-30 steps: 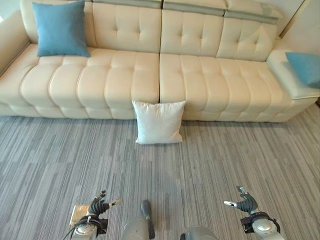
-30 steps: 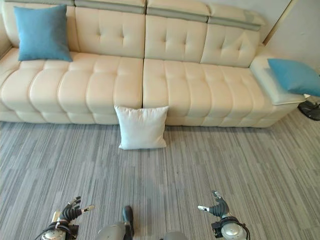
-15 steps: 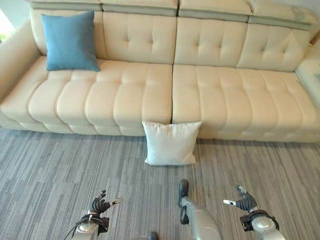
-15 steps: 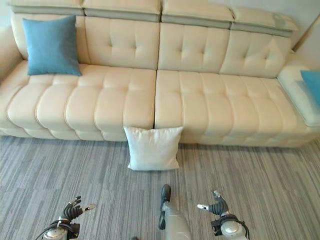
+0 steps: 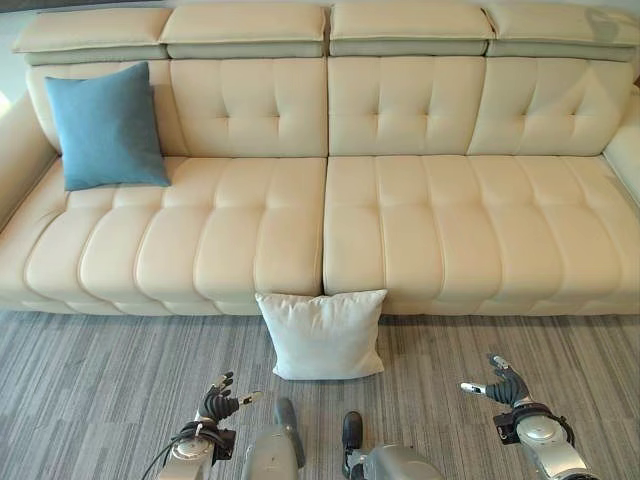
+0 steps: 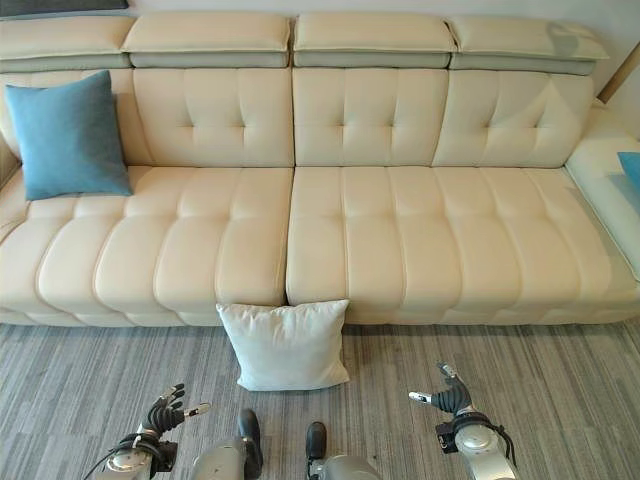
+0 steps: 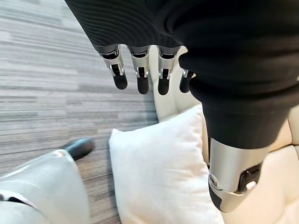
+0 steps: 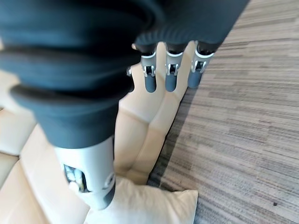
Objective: Pick up all the scattered cushions and arrange them neatly on the sofa.
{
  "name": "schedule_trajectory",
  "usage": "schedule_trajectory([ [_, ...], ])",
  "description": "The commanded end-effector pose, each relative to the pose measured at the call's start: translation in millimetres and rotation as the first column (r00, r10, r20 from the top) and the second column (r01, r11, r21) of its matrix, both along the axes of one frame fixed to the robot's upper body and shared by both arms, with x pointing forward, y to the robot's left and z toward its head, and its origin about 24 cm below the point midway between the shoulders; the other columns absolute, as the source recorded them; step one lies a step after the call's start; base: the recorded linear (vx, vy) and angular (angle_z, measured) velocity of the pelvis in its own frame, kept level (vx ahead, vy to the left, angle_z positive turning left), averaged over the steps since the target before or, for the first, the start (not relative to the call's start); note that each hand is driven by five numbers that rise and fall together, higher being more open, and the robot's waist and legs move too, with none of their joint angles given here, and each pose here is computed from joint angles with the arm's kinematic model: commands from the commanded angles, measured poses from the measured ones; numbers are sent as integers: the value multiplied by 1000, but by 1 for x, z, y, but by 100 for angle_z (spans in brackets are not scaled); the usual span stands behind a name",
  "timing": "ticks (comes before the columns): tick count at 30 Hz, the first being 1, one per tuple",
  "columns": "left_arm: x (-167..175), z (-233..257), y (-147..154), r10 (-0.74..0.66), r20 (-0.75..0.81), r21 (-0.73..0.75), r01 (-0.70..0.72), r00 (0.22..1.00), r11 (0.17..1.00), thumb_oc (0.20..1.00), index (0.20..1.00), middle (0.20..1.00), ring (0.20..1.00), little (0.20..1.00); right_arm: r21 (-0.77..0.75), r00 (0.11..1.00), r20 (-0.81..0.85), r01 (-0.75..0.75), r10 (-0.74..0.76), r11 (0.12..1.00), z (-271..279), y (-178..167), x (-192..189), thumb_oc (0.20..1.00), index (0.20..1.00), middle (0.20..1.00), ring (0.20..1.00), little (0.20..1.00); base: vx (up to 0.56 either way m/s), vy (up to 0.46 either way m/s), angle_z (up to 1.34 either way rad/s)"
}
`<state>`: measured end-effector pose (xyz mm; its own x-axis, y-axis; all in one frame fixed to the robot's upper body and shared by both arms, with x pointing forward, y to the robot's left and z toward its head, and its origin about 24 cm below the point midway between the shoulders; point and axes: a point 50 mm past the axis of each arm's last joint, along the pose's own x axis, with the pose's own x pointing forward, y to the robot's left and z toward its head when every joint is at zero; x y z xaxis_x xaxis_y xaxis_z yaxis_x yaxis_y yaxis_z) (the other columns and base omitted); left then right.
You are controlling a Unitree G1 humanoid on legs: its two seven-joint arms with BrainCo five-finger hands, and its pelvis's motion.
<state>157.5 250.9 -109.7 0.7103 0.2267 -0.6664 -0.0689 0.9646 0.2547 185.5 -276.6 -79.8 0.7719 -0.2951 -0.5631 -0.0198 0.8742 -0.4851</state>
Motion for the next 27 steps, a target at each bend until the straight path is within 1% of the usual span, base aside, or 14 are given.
schedule_trajectory([
  [1, -6, 5, 16, 17, 12, 39, -18, 1000, 999, 1000, 1000, 1000, 1000, 1000, -62, 1000, 26, -4, 6, 998, 10, -14, -1, 1000, 1000, 1000, 1000, 1000, 300, 247, -33],
  [6, -10, 6, 22, 22, 1, 56, -22, 1000, 998, 1000, 1000, 1000, 1000, 1000, -61, 999, 19, -32, 33, 998, 7, -7, 0, 1000, 1000, 1000, 1000, 1000, 153, 202, -41],
  [8, -4, 12, 30, 36, 28, 81, -38, 999, 996, 1000, 1000, 1000, 1000, 1000, -51, 996, 40, -74, 76, 996, 10, 4, 11, 1000, 1000, 1000, 1000, 1000, 29, 176, -50],
  [10, -2, 15, 33, 43, 41, 90, -47, 998, 995, 1000, 1000, 1000, 1000, 1000, -43, 995, 57, -85, 87, 995, 11, 9, 15, 1000, 1000, 1000, 1000, 1000, 49, 107, -29],
  [11, 1, 19, 41, 69, 59, 108, -75, 996, 991, 1000, 1000, 1000, 1000, 1000, -37, 992, 73, -103, 106, 994, 14, 14, 23, 1000, 1000, 1000, 1000, 1000, 145, 39, -35],
  [16, 2, 21, 45, 84, 67, 116, -91, 994, 989, 1000, 1000, 1000, 1000, 1000, -52, 992, 68, -107, 110, 993, 15, 11, 22, 1000, 1000, 1000, 1000, 1000, 86, -65, 10],
  [20, 10, 25, 49, 120, 107, 105, -131, 987, 986, 1000, 1000, 1000, 1000, 1000, -80, 986, 113, -116, 125, 990, 26, 8, 35, 1000, 1000, 1000, 1000, 1000, -57, -174, 49],
  [21, 21, 32, 51, 132, 146, 105, -148, 981, 983, 1000, 1000, 1000, 1000, 1000, -98, 979, 163, -109, 124, 989, 37, 6, 48, 1000, 1000, 1000, 1000, 1000, -186, -144, 24],
  [24, 42, 44, 51, 136, 214, 106, -161, 967, 981, 1000, 1000, 1000, 1000, 1000, -122, 969, 221, -85, 111, 989, 52, 2, 67, 1000, 1000, 1000, 1000, 1000, -142, -117, 32],
  [27, 66, 62, 53, 166, 309, 87, -201, 936, 976, 1000, 1000, 1000, 1000, 1000, -121, 958, 284, -6, 40, 993, 66, -7, 85, 1000, 1000, 1000, 1000, 1000, -144, -79, 19],
])
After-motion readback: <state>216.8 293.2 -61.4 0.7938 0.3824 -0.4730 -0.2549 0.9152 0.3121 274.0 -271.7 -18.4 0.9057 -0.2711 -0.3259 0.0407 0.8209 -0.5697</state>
